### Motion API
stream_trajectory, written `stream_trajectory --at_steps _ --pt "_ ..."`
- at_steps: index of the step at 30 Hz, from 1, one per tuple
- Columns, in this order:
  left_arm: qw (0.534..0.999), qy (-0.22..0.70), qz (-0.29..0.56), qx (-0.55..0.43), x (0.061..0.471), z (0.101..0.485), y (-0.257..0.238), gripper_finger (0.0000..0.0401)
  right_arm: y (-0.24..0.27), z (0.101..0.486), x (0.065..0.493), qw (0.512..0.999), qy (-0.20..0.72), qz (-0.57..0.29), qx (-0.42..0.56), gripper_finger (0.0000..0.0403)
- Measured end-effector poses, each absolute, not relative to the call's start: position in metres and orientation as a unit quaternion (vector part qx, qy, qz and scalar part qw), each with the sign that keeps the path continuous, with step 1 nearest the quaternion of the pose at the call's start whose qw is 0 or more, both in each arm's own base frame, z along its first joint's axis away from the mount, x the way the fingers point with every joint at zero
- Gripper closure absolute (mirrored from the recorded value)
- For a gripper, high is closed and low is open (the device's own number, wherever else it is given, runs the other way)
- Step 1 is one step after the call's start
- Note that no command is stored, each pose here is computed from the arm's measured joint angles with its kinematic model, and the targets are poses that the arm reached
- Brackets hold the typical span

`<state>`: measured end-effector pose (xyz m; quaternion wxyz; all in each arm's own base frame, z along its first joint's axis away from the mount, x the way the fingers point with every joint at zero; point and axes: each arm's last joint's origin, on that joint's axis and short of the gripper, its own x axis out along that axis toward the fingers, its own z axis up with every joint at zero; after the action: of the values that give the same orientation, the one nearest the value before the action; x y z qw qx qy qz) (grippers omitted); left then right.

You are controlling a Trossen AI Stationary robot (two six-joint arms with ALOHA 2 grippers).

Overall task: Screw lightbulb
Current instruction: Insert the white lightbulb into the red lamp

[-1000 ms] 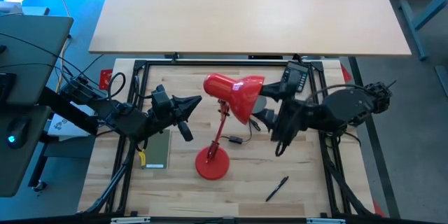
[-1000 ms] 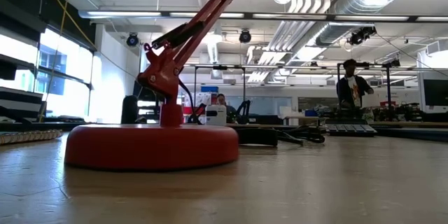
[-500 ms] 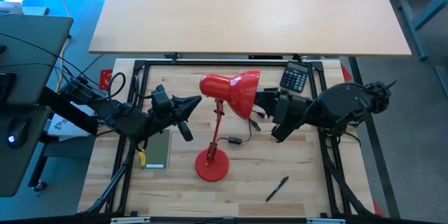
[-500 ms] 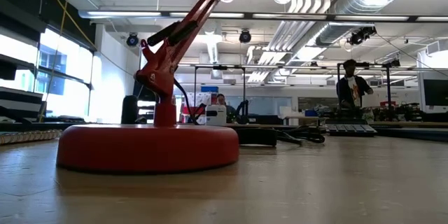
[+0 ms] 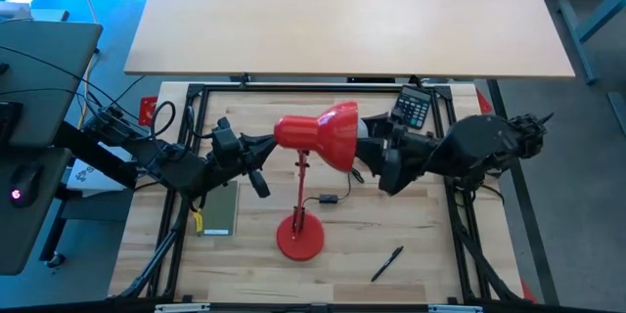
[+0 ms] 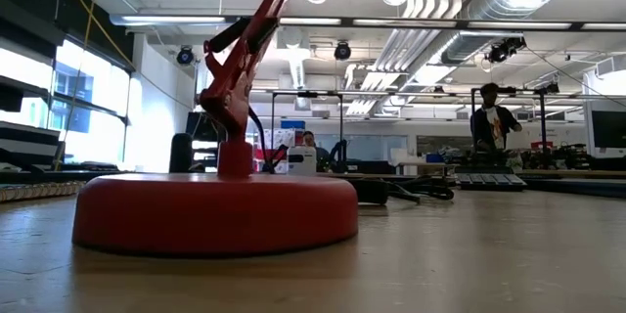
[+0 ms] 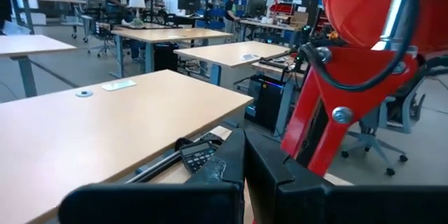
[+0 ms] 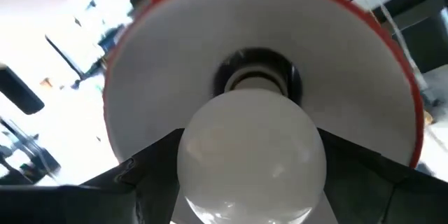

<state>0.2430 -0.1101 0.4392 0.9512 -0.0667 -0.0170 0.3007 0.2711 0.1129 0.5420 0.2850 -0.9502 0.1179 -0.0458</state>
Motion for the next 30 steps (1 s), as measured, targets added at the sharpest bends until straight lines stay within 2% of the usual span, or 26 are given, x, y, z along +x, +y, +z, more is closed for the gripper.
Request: stream_trajectory --at_steps 5,23,27,30 --pt "0.95 -0.017 0.305 -0.066 0.244 0.439 -0.108 0.0401 0.113 0.548 0.271 0.247 0.106 -0.064 -0.961 0.0119" --pt "0.949 -0.019 0.308 -0.068 0.244 0.44 -0.107 0.0401 0.109 0.543 0.27 0.26 0.132 -0.044 -0.955 0.0119" --pt "0.944 -0.064 0.301 -0.116 0.245 0.45 -0.106 0.0401 0.109 0.541 0.269 0.257 0.134 -0.036 -0.956 0.0119" --pt "0.943 -0.119 0.266 -0.164 0.245 0.463 -0.103 0.0401 0.109 0.541 0.269 0.256 0.134 -0.036 -0.957 0.0119"
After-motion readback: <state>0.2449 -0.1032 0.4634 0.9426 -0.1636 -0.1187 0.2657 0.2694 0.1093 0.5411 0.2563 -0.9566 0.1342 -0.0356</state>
